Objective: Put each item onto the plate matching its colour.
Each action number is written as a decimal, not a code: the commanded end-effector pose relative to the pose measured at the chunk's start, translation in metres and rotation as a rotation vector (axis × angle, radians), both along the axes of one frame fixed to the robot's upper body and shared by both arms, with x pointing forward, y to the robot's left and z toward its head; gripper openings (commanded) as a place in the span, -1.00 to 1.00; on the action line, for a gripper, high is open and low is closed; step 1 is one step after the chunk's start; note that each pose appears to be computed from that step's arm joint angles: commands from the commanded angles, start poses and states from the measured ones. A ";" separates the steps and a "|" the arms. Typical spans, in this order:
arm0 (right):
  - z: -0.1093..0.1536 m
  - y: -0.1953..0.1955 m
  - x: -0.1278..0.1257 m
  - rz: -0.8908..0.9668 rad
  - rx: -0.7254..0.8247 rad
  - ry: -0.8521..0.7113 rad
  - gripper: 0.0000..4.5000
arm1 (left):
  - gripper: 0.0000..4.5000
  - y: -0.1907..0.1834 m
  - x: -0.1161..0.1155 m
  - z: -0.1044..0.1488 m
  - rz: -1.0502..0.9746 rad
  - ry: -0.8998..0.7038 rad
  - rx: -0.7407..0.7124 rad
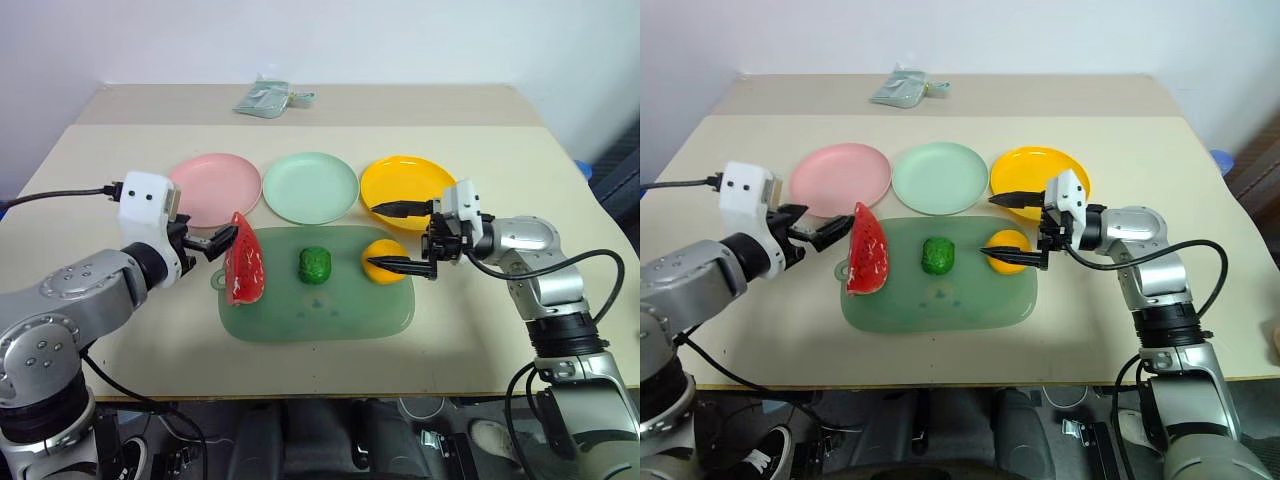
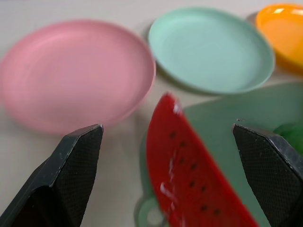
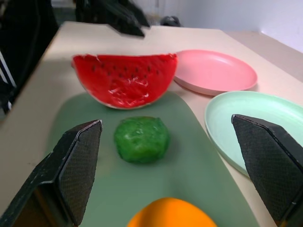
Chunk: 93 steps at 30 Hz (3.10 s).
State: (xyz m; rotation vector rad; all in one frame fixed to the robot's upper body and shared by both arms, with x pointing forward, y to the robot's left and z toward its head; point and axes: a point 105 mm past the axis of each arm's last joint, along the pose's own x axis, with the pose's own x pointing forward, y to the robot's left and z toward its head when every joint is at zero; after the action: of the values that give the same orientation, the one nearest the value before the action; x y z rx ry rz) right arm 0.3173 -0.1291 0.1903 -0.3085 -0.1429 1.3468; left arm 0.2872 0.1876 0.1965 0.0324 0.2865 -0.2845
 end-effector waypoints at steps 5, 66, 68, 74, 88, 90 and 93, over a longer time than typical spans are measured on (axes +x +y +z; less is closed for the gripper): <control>0.017 0.008 -0.017 0.048 0.037 -0.058 0.99 | 1.00 -0.023 0.002 -0.006 0.011 -0.020 -0.032; 0.009 -0.002 -0.009 -0.052 0.001 -0.074 1.00 | -0.98 -0.029 0.019 -0.026 -0.119 0.001 0.074; 0.009 -0.002 -0.008 -0.054 0.003 -0.074 1.00 | -0.98 -0.029 0.018 -0.026 -0.131 0.001 0.077; 0.009 0.000 -0.008 -0.055 0.008 -0.073 1.00 | -0.98 -0.030 0.020 -0.017 -0.143 -0.044 0.084; 0.042 0.029 0.017 -0.184 0.228 -0.194 1.00 | -0.98 -0.009 0.079 0.043 -0.035 -0.258 0.036; 0.047 0.029 0.027 -0.247 0.258 -0.216 1.00 | -0.98 -0.004 0.095 0.048 -0.017 -0.294 0.042; 0.049 0.033 0.033 -0.275 0.267 -0.232 1.00 | -0.98 0.005 0.122 0.052 0.003 -0.339 0.010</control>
State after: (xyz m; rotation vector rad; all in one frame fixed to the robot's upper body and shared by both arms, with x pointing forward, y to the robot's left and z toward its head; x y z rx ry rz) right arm 0.3506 -0.0938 0.2264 -0.2337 -0.3970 1.0358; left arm 0.4005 0.1888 0.2370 0.0796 0.0195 -0.2809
